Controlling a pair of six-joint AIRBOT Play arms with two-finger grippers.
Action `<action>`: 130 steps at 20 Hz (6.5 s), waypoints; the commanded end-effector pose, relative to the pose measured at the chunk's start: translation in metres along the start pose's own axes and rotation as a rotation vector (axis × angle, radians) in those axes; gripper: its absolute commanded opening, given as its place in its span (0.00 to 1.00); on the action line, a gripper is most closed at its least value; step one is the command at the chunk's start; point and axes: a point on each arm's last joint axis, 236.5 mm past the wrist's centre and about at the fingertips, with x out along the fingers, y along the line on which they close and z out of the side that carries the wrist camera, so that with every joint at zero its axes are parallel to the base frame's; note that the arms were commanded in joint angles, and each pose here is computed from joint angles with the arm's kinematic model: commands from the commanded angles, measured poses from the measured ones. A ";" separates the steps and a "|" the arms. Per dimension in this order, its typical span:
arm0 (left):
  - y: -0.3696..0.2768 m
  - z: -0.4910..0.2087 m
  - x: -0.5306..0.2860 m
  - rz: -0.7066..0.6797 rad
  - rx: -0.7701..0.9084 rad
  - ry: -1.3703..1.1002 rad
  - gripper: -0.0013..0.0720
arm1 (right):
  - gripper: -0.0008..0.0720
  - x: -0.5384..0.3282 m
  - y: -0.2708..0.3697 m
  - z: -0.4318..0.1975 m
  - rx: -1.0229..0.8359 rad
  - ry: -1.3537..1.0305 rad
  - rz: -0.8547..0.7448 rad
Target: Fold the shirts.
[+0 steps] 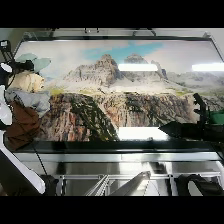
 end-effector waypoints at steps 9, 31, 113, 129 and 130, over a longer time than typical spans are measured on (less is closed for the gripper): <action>-0.017 0.017 -0.019 -0.024 0.031 0.003 0.05 | 0.03 0.000 0.000 0.000 -0.002 -0.001 -0.001; -0.430 0.066 -0.432 -1.226 -0.015 0.314 0.05 | 0.03 0.000 0.002 0.007 -0.069 -0.028 0.010; -0.313 0.022 -0.191 -0.992 -0.251 0.389 1.00 | 0.48 -0.030 -0.145 0.298 -0.069 -0.294 -0.250; -0.279 -0.216 -0.329 -0.870 -0.367 1.101 0.76 | 0.51 -0.029 -0.196 -0.014 0.546 0.158 -0.231; -0.283 -0.225 -0.334 -0.877 -0.358 1.122 0.76 | 0.51 -0.026 -0.201 -0.034 0.573 0.209 -0.258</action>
